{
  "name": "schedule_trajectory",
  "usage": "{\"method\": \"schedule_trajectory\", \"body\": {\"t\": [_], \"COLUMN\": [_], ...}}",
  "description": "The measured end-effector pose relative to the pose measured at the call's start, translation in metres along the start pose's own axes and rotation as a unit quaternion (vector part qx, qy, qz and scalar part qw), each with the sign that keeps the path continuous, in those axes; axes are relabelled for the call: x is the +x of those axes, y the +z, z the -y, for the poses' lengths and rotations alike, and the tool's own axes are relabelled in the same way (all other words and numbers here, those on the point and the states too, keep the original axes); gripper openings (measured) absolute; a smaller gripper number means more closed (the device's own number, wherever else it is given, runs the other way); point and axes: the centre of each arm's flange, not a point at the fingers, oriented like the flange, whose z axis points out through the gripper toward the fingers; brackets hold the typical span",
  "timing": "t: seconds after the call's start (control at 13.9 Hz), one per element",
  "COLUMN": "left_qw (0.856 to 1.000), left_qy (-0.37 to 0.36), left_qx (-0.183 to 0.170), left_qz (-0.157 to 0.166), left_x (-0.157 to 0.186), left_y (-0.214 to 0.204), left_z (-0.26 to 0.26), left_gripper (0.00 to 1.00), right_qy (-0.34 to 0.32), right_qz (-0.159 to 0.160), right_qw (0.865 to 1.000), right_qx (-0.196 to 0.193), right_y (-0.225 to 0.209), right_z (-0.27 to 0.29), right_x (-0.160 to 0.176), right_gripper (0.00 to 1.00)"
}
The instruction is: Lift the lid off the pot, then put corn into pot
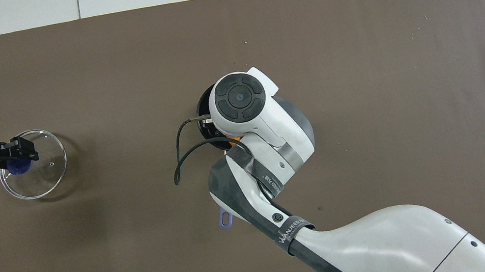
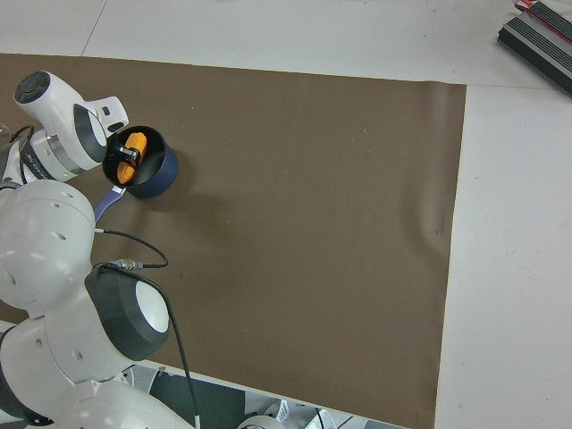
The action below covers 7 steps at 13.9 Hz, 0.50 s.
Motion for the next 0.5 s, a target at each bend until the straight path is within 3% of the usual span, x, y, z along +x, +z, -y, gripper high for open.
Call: {"method": "schedule_trajectory", "body": {"t": [0.29, 0.5], "left_qw": [1.000, 1.000], "left_qy": [0.025, 0.029], "left_qx": [0.003, 0.005], "left_qz": [0.000, -0.009], "left_x": [0.002, 0.002], "left_y": [0.013, 0.022], "left_z": [0.005, 0.008], "left_gripper": [0.67, 0.67], "right_qy": [0.015, 0.024], "right_qz": [-0.003, 0.001], "right_qw": [1.000, 1.000], "right_qx": [0.003, -0.001], "right_y": [-0.004, -0.014], "right_z": [-0.013, -0.021], "right_x": [0.014, 0.024], "right_gripper": [0.39, 0.68]}}
